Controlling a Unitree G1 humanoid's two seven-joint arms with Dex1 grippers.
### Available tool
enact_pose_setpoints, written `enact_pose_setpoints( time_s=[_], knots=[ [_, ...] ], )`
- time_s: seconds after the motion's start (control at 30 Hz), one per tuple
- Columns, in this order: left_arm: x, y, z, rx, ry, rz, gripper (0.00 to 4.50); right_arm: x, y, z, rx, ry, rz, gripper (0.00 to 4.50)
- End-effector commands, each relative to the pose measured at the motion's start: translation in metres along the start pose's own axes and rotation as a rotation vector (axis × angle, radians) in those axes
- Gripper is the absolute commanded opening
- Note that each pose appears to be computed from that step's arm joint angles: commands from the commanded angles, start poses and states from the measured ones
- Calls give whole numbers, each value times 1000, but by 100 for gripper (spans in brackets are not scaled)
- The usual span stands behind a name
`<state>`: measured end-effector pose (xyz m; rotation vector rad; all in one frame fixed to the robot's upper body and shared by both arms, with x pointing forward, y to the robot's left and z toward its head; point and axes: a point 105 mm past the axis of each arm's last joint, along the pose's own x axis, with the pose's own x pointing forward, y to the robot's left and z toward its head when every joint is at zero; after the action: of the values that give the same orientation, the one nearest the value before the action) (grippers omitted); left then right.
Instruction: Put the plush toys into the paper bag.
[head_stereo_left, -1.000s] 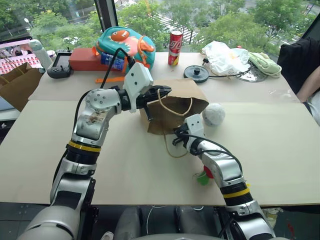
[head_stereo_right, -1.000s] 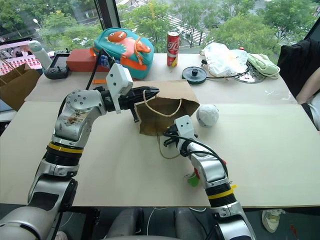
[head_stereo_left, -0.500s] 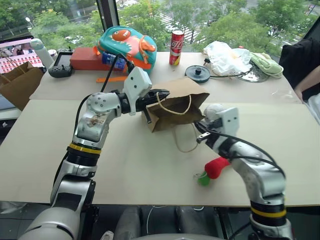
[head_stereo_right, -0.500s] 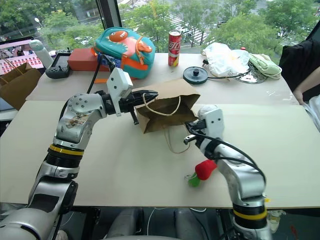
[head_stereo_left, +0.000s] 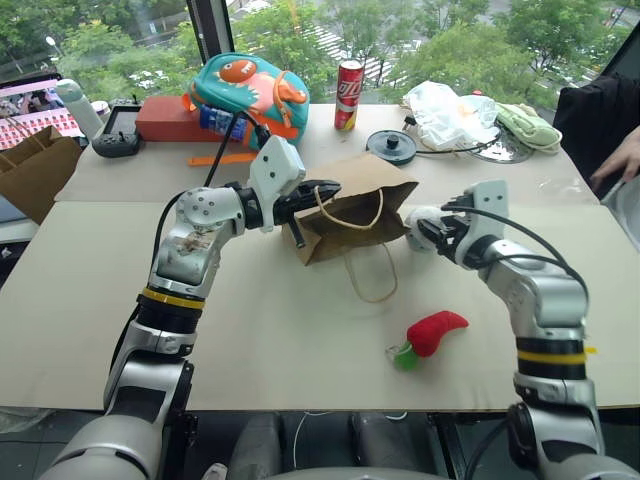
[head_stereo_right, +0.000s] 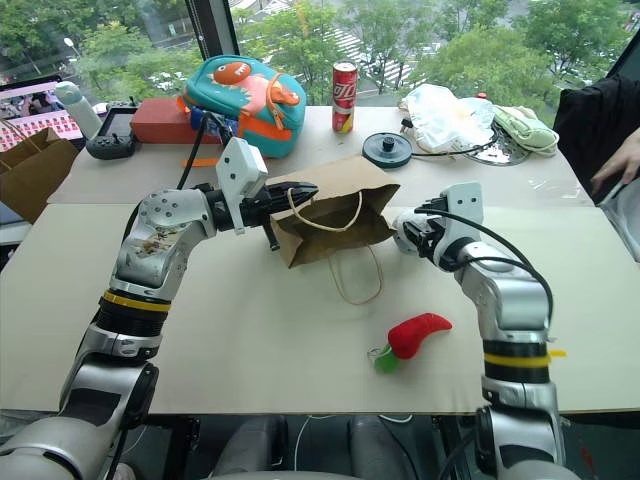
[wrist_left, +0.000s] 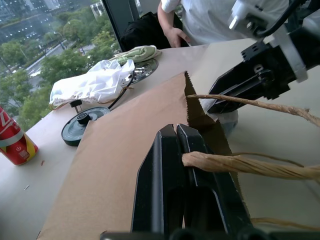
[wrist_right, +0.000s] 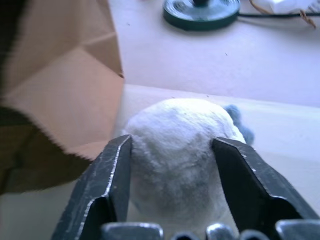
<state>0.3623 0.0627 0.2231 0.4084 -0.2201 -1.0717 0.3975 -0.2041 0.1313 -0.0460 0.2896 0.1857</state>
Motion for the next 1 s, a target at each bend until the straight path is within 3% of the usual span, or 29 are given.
enact_pose_setpoints(
  time_s=[0.03, 0.23, 0.27, 0.53, 0.7, 0.8, 1.0],
  knots=[
    [-2, 4, 14, 38, -45, 16, 0, 7, -5, 1, -45, 0, -28, 445],
    [-3, 6, 16, 43, -47, 21, 0, 9, -6, -9, -49, 22, -25, 445],
    [-3, 6, 16, 43, -47, 22, 0, 8, -7, -8, -46, 15, -26, 392],
    [-3, 7, 16, 45, -49, 25, 0, 2, -7, 1, -34, -39, -16, 139],
    [-3, 8, 17, 36, -54, 30, 0, -15, -16, 17, -31, -109, -46, 139],
    [-2, 10, 20, 0, -73, 43, 0, -43, -14, 40, -41, -181, -12, 139],
    [-3, 11, 25, -48, -97, 53, 0, -93, 43, 52, -50, -188, 282, 139]
  ],
)
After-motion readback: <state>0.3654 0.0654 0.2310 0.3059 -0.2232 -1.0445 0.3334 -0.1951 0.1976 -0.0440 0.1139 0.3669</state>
